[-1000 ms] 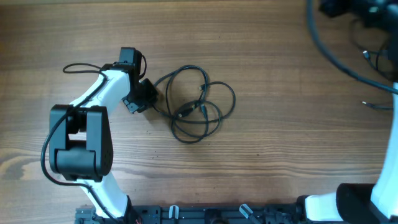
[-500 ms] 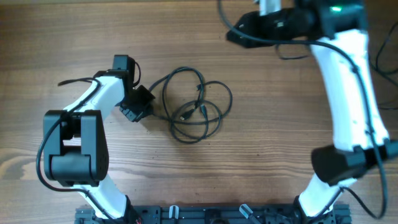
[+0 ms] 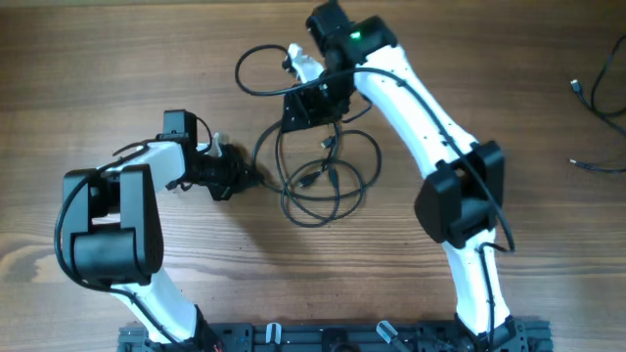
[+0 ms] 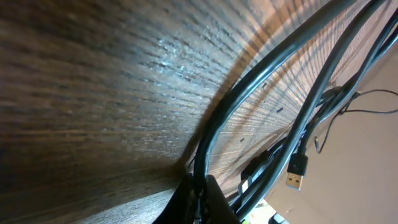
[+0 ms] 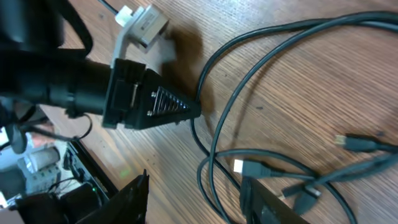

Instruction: Untangle cables

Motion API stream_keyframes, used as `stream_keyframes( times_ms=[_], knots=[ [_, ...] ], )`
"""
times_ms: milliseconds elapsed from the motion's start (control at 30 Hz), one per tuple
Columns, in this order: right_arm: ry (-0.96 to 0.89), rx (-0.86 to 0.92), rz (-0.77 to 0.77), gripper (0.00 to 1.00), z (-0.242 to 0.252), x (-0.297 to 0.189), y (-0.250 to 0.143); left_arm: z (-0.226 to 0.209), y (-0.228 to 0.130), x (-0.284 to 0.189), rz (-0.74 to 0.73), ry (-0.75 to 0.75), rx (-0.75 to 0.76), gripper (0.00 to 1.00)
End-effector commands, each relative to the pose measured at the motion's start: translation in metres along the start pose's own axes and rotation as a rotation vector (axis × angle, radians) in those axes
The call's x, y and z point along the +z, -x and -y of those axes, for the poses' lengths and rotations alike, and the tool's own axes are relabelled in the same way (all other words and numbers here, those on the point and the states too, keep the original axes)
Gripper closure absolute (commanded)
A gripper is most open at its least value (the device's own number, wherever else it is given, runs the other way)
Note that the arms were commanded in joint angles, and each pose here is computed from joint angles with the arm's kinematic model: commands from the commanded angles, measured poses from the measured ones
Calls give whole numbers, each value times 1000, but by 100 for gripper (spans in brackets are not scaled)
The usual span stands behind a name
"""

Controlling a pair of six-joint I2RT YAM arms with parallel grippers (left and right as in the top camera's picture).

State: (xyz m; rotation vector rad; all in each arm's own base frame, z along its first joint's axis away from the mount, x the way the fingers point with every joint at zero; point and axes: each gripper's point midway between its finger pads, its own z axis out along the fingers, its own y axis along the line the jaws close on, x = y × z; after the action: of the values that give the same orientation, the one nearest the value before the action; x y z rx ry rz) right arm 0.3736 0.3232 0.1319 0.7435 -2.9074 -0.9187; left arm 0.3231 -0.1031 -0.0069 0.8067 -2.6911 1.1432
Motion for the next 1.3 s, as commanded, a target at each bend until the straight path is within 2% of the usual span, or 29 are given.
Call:
stream_keyframes(
  times_ms=[0, 233, 467, 700, 867, 933, 1067, 1167, 1233, 1267],
  knots=[
    [-18, 134, -62, 50, 12, 32, -5, -47, -7, 15, -15, 140, -53, 96],
    [-57, 240, -124, 48, 23, 68, -13, -47, -6, 15, -11, 142, -52, 96],
    [-101, 216, -118, 48, 9, 90, -14, -44, -5, 12, -2, 136, -44, 96],
    [-139, 208, -91, 48, 13, 91, -9, 15, -1, -54, 217, 97, 146, 96],
    [-135, 206, -63, 49, 16, 99, 0, 27, -10, -70, 248, 82, 173, 96],
    [-113, 196, -91, 55, 19, 111, -4, 26, -11, -69, 243, 83, 165, 96],
    [-99, 166, -105, 93, 17, 115, -6, 26, -12, -69, 243, 84, 152, 96],
    [-89, 99, -53, 96, 5, 79, 5, 16, -7, -71, 271, 134, 127, 96],
    [-77, 42, 58, 96, -10, 18, 22, 6, -4, -74, 294, 193, 110, 96],
    [-71, 20, 154, 96, -18, -32, 31, -2, -3, -76, 306, 234, 96, 96]
  ],
)
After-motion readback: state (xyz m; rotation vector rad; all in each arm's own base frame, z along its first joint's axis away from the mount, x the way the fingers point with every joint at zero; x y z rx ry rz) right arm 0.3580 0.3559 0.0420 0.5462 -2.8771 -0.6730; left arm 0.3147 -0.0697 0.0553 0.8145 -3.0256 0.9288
